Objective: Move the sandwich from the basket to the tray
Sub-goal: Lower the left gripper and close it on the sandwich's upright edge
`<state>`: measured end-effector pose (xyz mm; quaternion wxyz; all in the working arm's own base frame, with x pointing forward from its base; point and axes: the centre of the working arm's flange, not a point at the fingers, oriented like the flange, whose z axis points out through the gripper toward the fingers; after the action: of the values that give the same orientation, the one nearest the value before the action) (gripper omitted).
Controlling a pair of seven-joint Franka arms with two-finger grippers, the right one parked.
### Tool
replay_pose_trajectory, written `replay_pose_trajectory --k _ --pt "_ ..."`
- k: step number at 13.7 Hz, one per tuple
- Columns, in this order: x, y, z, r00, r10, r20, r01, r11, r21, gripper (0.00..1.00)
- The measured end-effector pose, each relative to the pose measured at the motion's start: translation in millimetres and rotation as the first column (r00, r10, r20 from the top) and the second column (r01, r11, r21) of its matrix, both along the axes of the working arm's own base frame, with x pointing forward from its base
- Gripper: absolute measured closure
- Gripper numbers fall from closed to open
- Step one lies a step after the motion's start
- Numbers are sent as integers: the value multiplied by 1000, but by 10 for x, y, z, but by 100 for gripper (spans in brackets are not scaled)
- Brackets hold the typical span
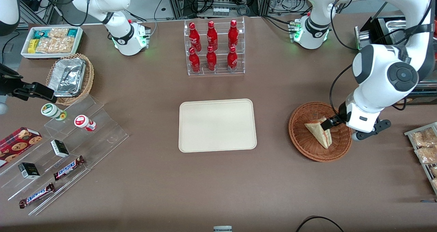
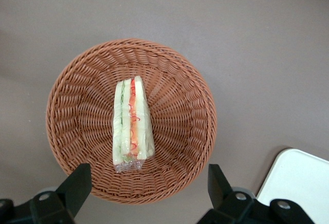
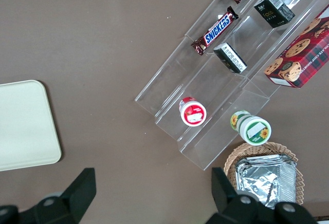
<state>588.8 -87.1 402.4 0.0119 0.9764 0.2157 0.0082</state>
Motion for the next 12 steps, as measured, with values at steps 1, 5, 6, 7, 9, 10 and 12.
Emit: replay_pose_trajectory --k 1,5,6,7,9,10,12 --pt "-36 8 -110 1000 11 8 -11 1000 -1 0" --pt "-235 47 -561 1000 19 6 -19 1000 1 0" --pt "-273 64 -630 1000 17 0 -17 1000 7 0" --pt "-301 87 -685 1000 18 0 -18 1000 11 0" --pt "-348 139 -790 1000 25 4 -25 1000 11 0" --pt "-364 155 -841 1000 27 2 -28 1000 11 0" --pt "-369 160 -934 1000 28 3 -28 1000 10 0"
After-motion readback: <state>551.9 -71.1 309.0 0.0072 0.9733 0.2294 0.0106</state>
